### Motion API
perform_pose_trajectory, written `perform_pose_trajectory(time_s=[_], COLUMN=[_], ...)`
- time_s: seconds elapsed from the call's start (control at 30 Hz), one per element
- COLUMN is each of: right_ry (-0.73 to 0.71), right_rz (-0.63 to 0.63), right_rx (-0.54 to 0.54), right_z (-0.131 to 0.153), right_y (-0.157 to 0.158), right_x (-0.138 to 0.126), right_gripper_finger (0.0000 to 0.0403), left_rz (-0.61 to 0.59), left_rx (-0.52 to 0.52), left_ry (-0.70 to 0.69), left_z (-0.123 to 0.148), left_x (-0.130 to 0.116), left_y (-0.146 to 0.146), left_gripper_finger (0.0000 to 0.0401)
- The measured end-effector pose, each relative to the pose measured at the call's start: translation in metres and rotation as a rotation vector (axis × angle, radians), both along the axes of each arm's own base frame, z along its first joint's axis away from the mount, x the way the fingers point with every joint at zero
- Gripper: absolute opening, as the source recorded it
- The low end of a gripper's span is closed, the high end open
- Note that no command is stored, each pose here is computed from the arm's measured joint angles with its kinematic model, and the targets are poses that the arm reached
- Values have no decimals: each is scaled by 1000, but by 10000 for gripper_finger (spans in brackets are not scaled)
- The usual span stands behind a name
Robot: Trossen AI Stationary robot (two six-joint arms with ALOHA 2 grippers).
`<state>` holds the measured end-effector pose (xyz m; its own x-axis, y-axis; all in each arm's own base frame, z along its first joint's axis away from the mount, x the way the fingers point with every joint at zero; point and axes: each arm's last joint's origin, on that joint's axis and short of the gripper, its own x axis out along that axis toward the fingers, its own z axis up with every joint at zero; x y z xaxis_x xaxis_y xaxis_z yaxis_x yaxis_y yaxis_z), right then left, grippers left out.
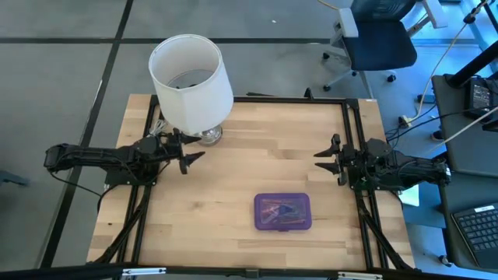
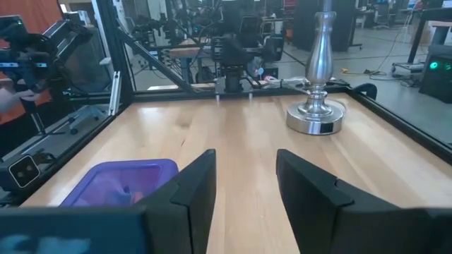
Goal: Pick & place school supplies into a supply box
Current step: Return to Home Position
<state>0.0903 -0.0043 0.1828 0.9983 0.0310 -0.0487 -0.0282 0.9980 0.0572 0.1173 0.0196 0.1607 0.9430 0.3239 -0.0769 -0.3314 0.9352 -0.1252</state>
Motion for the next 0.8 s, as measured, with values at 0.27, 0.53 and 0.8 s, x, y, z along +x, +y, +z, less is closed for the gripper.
perform_pose_trajectory(time_s=[0.27,0.53,0.8], right_ry=[0,37,45], right_rz=[0,0,-14], right_rx=[0,-1,-20], right_z=[0,-4,-4], right_y=[0,0,0], right_x=[0,0,0], right_gripper_finger=[154,154,154], left_rz=[112,123,217], left_rx=[99,106,86], left_ry=[41,44,21], left_z=[0,0,1], left_x=[-1,-1,-5], left_y=[3,4,6], left_gripper_finger=[196,142,138])
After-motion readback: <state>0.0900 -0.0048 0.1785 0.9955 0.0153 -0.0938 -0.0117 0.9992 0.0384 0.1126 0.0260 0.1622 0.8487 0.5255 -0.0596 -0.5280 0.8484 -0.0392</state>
